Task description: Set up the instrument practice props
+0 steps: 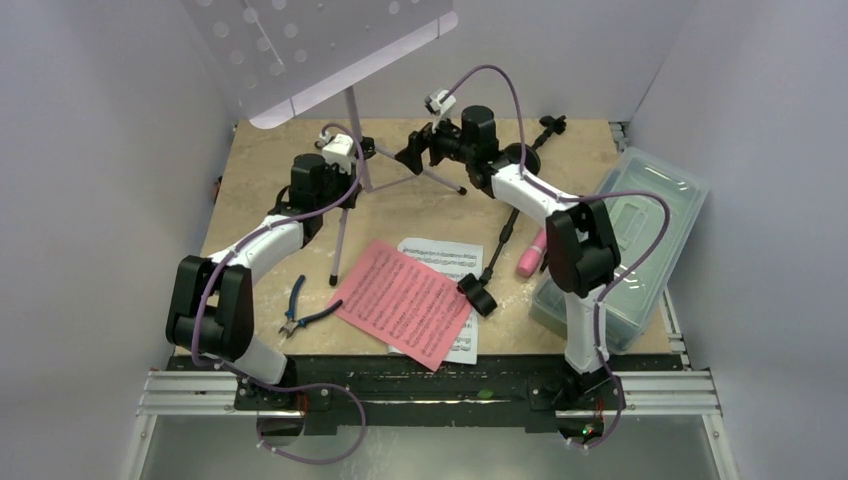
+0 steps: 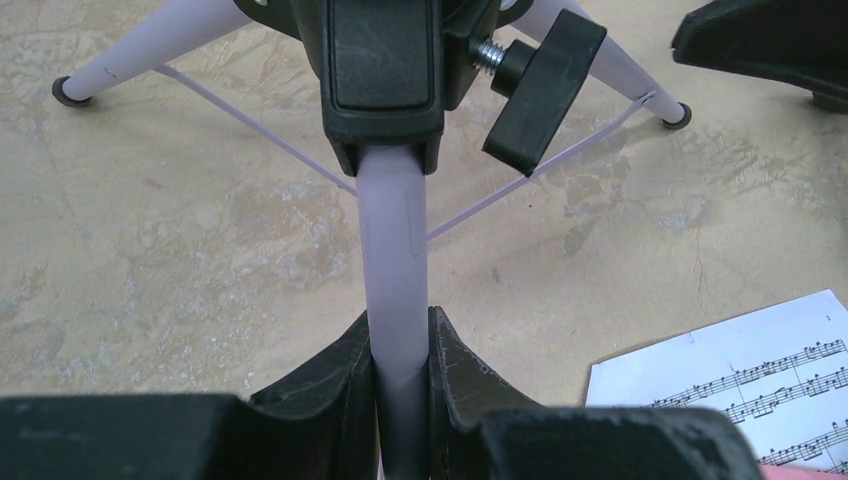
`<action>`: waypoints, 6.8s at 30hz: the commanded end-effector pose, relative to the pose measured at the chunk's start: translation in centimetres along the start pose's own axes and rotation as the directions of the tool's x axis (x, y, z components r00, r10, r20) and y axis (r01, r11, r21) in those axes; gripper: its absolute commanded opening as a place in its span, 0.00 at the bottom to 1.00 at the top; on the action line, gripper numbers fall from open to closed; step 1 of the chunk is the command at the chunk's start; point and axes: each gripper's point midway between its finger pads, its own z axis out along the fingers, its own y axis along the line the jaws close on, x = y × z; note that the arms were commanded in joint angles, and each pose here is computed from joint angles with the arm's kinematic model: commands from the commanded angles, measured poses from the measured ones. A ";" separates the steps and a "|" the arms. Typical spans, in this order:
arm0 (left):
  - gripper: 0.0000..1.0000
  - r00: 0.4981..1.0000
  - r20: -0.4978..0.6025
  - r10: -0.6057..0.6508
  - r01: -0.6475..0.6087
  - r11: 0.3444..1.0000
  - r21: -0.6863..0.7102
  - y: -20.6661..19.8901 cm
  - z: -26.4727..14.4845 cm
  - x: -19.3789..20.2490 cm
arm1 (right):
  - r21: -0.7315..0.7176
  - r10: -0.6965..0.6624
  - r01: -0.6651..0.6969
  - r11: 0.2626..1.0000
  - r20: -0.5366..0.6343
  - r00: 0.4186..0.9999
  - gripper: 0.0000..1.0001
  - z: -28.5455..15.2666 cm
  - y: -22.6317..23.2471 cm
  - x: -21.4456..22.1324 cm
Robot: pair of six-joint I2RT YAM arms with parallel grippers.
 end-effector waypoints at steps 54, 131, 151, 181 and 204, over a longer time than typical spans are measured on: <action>0.00 0.945 -0.316 0.086 -0.148 0.973 -0.176 4.6 0.3 9.4 | 0.035 0.063 -0.061 0.998 -0.055 0.997 0.00 -4.6 8.7 11.6; 0.82 0.697 -0.343 -0.630 0.696 0.708 0.116 -12.1 -15.1 10.4 | 0.424 0.130 -0.050 0.904 -0.162 0.978 0.78 -18.0 5.8 4.5; 0.90 0.826 -0.347 -0.445 0.351 0.887 -0.301 -6.5 -10.1 14.9 | 0.001 0.330 -0.361 0.933 -0.409 0.851 0.59 -17.2 21.1 18.0; 0.80 0.745 -0.533 -0.402 0.535 0.837 0.116 -15.2 -9.4 14.4 | 0.096 0.404 -0.405 0.909 -0.437 0.803 0.54 -18.6 20.5 24.1; 0.62 0.729 -0.299 -0.615 0.611 0.783 -0.120 -10.4 -15.6 12.2 | -0.111 0.289 -0.361 0.926 -0.408 0.866 0.75 -16.9 23.4 19.5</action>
